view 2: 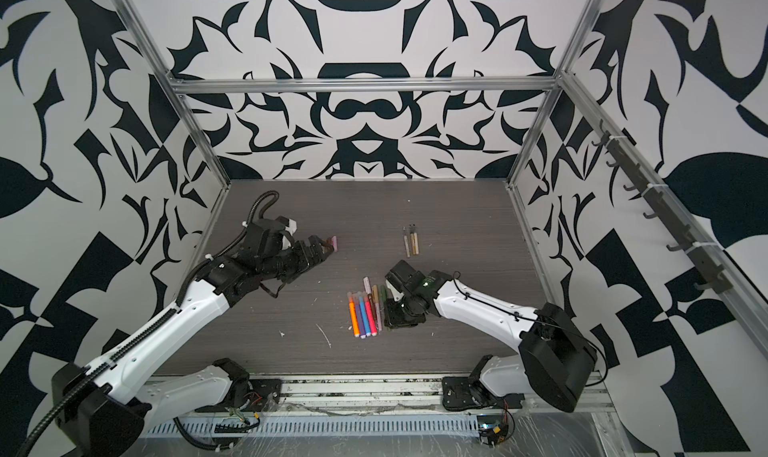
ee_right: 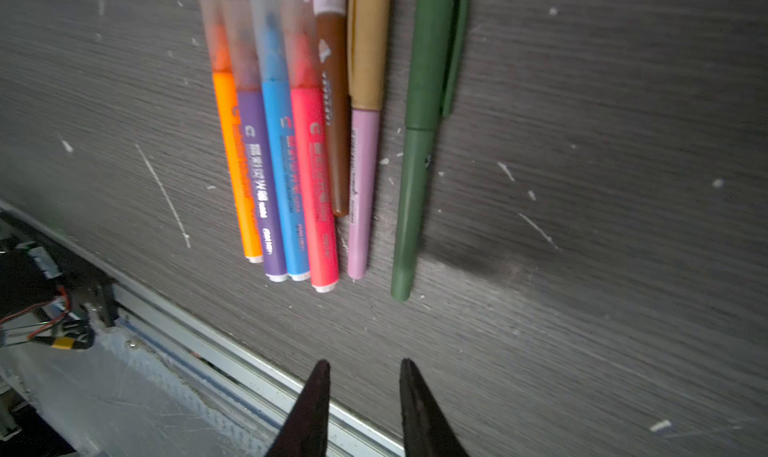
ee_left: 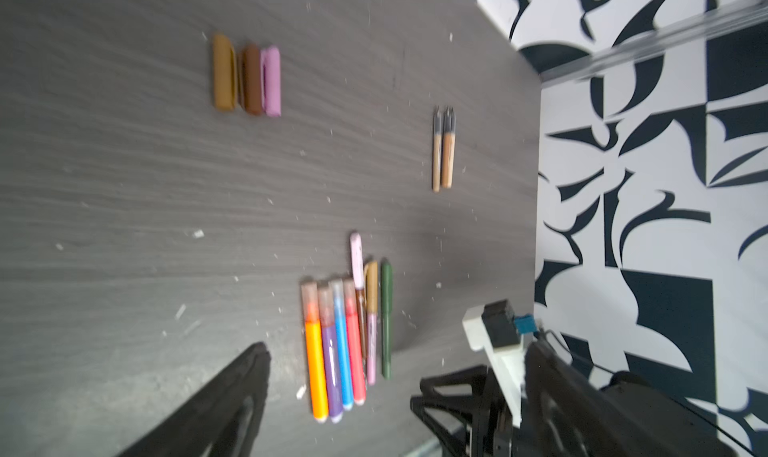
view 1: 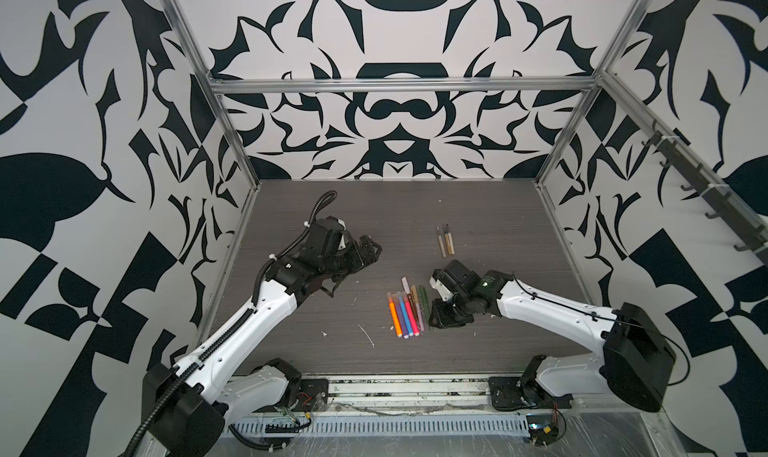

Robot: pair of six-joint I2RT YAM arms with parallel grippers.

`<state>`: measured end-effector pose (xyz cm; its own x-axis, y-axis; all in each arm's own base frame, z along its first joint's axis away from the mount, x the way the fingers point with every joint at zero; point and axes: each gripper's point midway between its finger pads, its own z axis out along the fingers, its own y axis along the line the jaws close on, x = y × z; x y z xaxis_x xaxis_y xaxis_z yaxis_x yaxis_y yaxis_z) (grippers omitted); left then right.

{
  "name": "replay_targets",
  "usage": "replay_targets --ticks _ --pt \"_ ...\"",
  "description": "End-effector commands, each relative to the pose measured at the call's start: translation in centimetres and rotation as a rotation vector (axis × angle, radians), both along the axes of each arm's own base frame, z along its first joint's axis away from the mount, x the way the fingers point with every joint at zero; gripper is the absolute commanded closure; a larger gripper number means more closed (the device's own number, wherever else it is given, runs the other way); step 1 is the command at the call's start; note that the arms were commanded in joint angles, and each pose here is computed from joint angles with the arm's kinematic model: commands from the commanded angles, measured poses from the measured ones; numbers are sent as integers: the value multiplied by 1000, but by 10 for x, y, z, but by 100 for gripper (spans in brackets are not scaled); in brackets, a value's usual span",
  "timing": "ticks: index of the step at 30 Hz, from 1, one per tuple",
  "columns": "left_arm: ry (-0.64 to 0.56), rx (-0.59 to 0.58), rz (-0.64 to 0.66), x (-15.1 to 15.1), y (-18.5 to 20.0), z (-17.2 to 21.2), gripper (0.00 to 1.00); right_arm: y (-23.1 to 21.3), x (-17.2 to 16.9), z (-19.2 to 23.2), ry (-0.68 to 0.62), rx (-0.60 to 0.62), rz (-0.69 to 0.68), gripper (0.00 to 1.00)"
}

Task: Open the pen caps
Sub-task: 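Move the right gripper to the green pen in the marker row and grasp it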

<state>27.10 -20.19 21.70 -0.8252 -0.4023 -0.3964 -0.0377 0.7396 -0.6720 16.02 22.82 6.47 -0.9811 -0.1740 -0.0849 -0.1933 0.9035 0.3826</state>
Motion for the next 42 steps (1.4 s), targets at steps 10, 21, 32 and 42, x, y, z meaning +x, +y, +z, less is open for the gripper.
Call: replay_targets --ticks 10,21,32,42 --pt "40 94 206 10 39 -20 1 -16 23 5 -158 -130 60 45" --pt "-68 186 247 14 68 6 1 13 39 -9 -124 -135 102 59" --pt "-14 293 185 27 64 10 1 16 36 -27 -96 -210 66 65" --pt "110 260 195 32 57 -9 1 4 26 -47 -49 -275 37 71"
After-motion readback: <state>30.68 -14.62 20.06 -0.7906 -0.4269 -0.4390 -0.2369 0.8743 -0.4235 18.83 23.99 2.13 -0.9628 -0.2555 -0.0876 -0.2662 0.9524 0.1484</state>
